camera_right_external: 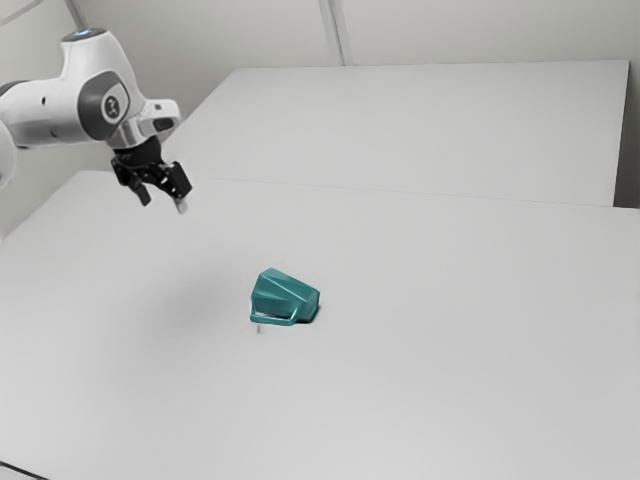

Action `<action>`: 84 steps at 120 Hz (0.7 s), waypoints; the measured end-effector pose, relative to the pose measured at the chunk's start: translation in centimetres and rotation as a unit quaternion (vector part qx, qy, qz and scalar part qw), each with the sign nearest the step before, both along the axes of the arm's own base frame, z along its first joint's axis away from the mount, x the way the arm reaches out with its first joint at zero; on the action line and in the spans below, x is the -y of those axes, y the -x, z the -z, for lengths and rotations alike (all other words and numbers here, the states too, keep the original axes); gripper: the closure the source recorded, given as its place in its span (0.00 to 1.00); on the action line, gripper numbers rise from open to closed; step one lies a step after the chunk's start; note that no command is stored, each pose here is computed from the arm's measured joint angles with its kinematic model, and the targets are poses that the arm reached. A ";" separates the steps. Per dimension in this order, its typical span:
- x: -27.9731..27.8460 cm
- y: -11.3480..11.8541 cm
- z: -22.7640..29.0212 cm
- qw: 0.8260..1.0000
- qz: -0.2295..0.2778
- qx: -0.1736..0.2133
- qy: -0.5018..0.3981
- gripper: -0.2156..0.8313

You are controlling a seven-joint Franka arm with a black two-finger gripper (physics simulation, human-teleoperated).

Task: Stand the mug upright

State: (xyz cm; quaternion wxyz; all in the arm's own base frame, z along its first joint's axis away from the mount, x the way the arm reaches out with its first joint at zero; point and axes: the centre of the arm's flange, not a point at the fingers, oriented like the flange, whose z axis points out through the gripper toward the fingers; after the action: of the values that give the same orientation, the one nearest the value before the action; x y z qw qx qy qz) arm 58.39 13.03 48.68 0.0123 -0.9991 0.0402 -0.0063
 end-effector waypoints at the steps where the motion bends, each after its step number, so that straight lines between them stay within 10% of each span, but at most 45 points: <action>1: 0.0 0.0 0.0 1.000 -0.001 0.000 0.001 0.21; 84: -1.5 3.4 16.5 0.933 -0.122 -0.023 0.337 0.21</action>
State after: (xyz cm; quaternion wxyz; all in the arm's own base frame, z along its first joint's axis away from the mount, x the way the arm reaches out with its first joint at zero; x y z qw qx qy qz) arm 55.00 14.52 32.20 -0.3258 -0.9415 -0.0858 0.0048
